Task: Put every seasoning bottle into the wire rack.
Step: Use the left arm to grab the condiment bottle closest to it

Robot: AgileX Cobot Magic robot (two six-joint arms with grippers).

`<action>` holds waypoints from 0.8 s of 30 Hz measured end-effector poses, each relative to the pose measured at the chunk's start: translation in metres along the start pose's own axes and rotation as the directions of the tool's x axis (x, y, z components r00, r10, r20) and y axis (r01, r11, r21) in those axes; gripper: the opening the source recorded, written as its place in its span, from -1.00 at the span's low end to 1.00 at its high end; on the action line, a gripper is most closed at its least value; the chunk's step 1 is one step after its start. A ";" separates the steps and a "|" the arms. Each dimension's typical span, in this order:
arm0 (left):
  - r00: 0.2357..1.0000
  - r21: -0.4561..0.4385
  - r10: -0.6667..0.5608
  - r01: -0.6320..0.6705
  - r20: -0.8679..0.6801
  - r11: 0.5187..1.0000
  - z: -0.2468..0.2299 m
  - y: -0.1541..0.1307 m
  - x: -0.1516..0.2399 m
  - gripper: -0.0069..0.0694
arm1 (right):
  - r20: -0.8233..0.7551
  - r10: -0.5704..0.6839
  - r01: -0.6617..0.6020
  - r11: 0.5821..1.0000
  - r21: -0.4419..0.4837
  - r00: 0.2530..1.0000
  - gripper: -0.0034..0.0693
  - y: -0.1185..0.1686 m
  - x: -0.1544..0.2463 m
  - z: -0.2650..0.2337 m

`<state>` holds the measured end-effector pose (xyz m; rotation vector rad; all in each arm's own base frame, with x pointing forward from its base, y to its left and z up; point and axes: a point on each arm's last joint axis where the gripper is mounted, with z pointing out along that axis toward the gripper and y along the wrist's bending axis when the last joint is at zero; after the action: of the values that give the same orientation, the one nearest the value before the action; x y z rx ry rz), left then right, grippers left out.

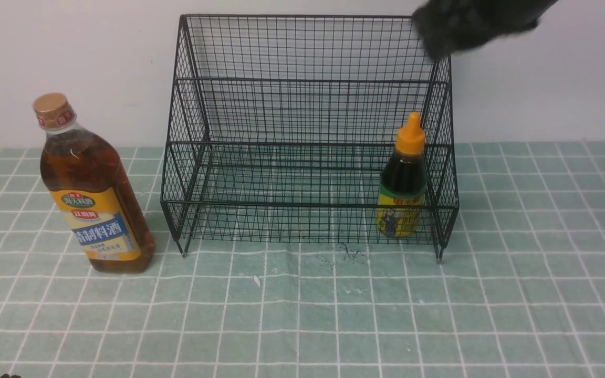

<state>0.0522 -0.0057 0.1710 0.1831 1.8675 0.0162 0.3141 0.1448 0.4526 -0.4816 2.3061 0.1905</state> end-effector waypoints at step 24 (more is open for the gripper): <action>1.000 0.000 0.000 0.000 0.000 1.000 0.000 0.000 0.000 -0.84 | 0.773 0.127 -0.064 0.992 -0.111 0.621 -0.94 -0.007 0.245 -0.167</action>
<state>0.0522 -0.0057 0.1710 0.1831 1.8675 0.0162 0.0504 0.0226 0.3951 -0.2281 1.4487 0.4453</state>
